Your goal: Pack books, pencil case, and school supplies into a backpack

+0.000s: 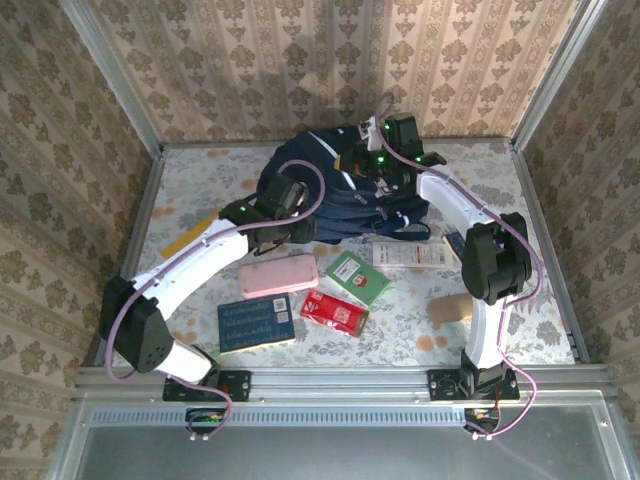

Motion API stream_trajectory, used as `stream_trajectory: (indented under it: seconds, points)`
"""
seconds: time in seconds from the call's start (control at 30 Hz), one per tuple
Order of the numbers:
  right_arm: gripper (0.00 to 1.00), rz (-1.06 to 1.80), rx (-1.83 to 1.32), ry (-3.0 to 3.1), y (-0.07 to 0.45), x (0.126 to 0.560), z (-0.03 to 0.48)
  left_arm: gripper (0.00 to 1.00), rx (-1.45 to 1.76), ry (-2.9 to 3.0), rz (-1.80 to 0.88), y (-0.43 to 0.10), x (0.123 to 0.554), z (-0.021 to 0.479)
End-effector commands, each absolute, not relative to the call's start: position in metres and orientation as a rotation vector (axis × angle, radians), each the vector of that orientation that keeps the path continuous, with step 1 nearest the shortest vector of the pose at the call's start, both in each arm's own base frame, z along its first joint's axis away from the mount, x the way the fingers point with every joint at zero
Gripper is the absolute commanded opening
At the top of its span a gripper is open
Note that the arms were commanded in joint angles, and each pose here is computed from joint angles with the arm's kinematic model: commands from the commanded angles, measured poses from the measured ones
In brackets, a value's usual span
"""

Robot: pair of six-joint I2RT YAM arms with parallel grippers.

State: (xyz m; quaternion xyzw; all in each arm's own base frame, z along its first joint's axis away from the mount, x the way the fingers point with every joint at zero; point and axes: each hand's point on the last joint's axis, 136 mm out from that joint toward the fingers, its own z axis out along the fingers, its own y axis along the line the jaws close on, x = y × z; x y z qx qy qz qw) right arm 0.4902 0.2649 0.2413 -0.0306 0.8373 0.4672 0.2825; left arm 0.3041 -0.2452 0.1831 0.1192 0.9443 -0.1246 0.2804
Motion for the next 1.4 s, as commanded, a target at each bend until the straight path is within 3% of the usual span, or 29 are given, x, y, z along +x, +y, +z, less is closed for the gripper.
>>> stream_trajectory:
  seconds: [0.0,0.37,0.73,1.37]
  points:
    - [0.00,1.254,-0.064,2.082,0.259,0.494,0.310,0.45,0.273,2.467,-0.239,-0.242,0.314,0.187]
    - [0.00,1.247,0.039,2.076,0.252,0.497,0.309,0.48,0.214,2.462,-0.119,-0.253,0.320,0.176]
    - [0.00,1.299,0.100,2.065,0.255,0.502,0.309,0.58,0.157,2.426,-0.017,-0.263,0.342,0.163]
    - [0.00,1.354,0.096,2.044,0.258,0.497,0.311,0.37,0.122,2.384,0.128,-0.256,0.371,0.143]
